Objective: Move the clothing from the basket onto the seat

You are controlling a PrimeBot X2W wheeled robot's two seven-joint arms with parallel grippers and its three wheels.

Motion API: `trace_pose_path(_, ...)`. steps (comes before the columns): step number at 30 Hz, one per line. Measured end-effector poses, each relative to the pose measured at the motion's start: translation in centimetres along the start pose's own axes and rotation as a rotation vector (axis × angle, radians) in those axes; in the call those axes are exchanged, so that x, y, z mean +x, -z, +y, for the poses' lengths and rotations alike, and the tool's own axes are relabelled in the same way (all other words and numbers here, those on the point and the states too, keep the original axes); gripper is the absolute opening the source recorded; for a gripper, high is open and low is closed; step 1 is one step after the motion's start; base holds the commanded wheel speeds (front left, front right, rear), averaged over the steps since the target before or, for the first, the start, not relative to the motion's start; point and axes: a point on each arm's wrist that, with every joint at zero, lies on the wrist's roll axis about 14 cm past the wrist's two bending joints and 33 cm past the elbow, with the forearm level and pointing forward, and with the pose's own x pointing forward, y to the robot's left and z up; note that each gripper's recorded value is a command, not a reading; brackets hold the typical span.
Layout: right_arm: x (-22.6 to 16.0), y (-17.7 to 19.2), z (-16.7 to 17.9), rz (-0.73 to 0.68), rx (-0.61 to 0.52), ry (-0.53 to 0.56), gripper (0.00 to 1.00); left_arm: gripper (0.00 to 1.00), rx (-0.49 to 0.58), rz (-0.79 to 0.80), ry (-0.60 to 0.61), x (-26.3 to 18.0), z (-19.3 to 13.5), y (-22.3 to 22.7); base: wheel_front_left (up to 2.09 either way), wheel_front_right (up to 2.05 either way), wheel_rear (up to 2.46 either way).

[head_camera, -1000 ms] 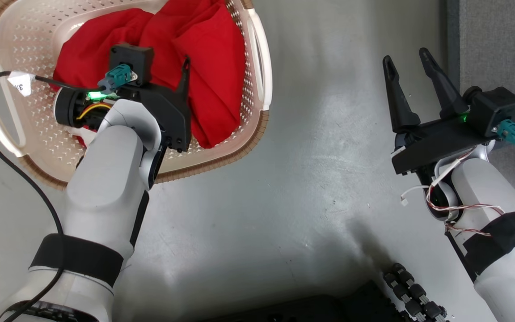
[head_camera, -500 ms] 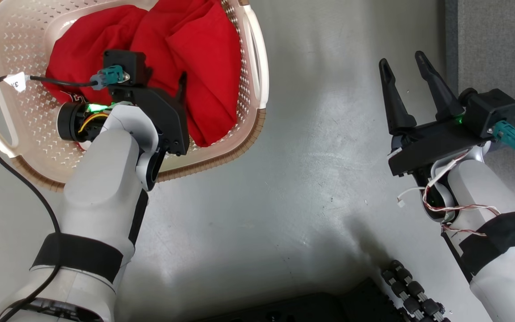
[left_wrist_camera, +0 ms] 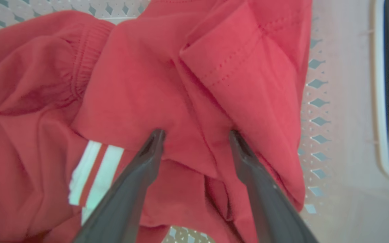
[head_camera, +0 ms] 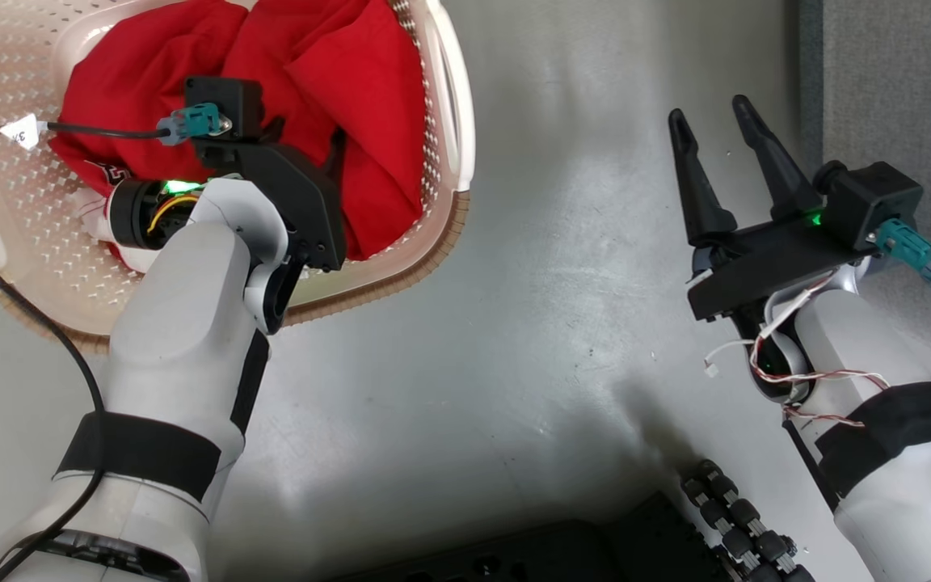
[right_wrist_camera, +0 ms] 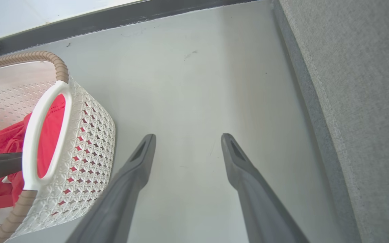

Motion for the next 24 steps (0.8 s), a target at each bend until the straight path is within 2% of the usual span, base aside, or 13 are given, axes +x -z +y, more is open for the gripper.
trace_pose_path(3,0.1,-0.1,0.1,-0.002,0.006,-0.003,1.0,1.0,-0.02,0.003,0.028,0.4,-0.9,0.0,0.0,0.0,0.0)
trace_pose_path(8,0.0,0.0,-0.2,0.0,0.003,0.003,1.0,1.0,0.007,0.028,0.053,0.9,-2.0,0.7,0.0,0.0,0.0)
trace_pose_path(15,-0.2,0.2,-0.8,0.007,0.007,0.023,1.0,1.0,0.038,0.045,0.03,1.6,-2.0,0.9,0.0,0.0,0.0)
trace_pose_path(16,-0.2,0.2,-0.9,0.008,0.008,0.026,1.0,0.96,0.043,0.05,0.024,1.6,-2.0,1.1,0.0,0.0,0.0)
trace_pose_path(17,-0.2,0.3,-1.1,0.008,0.008,0.03,1.0,0.69,0.049,0.055,0.018,1.7,-1.9,1.2,0.0,0.0,0.0)
trace_pose_path(18,-0.2,0.3,-1.2,0.008,0.009,0.032,1.0,0.38,0.048,0.058,0.011,1.7,-1.8,1.4,0.0,0.0,0.0)
trace_pose_path(19,-0.3,0.3,-1.2,0.007,0.009,0.034,1.0,0.0,0.047,0.062,0.005,1.7,-1.7,1.5,0.0,0.0,0.0)
trace_pose_path(24,-0.3,0.3,-1.1,0.007,0.019,0.037,1.0,0.0,0.075,0.07,-0.022,1.8,-1.1,1.6,0.0,0.0,0.0)
